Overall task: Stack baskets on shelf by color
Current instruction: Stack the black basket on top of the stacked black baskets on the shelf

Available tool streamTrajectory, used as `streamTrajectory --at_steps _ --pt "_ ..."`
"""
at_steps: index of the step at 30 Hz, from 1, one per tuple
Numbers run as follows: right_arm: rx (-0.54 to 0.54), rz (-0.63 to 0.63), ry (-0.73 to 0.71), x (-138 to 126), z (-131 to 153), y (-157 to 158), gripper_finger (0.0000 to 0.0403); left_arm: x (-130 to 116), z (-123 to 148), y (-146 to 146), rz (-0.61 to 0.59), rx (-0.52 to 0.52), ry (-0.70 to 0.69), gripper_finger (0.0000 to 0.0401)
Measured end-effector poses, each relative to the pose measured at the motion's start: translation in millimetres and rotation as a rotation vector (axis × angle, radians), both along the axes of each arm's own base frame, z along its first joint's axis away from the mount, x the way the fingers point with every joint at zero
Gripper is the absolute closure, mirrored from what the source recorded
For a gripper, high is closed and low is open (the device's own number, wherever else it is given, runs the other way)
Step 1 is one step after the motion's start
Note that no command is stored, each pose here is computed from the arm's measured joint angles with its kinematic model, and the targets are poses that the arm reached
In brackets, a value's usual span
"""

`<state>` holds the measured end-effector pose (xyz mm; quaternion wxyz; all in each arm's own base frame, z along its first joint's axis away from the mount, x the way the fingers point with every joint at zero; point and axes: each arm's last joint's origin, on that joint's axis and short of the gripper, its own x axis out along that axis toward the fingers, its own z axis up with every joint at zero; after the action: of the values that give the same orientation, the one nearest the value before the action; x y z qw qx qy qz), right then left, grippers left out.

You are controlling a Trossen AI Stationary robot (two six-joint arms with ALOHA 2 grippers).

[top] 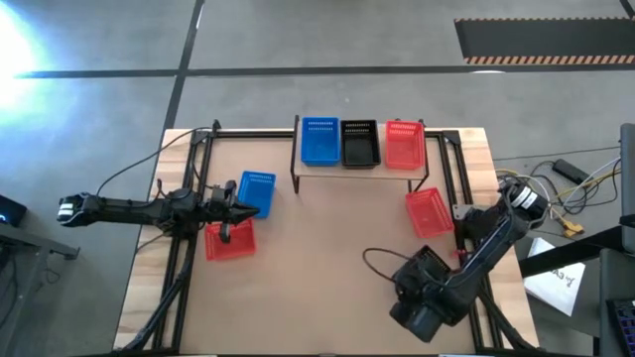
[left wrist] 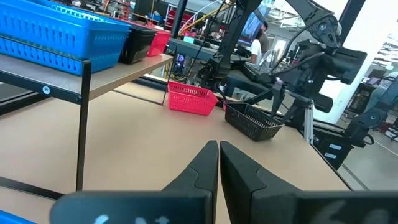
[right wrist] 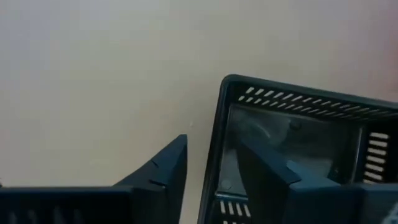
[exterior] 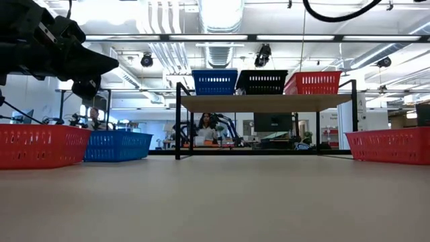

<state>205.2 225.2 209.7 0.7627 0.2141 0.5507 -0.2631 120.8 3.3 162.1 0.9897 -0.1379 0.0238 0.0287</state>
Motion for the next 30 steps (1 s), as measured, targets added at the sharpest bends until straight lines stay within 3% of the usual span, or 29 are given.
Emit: streamTrajectory --at_steps 8,21,25,30 --pt "0.001 -0.026 0.001 -4 -3 3 0.0245 0 0 0 0.000 0.000 0.000 0.0401" --pt "-0.032 -0.010 0.146 -1 -38 11 0.0301 0 0 0 0.000 0.000 0.001 0.0401" --pt "-0.032 0.081 0.142 3 -43 15 0.0350 0 0 0 0.000 0.000 0.002 0.0401" --pt "-0.032 0.324 -0.013 20 -42 24 0.0390 0 0 0 0.000 0.000 0.002 0.0401"
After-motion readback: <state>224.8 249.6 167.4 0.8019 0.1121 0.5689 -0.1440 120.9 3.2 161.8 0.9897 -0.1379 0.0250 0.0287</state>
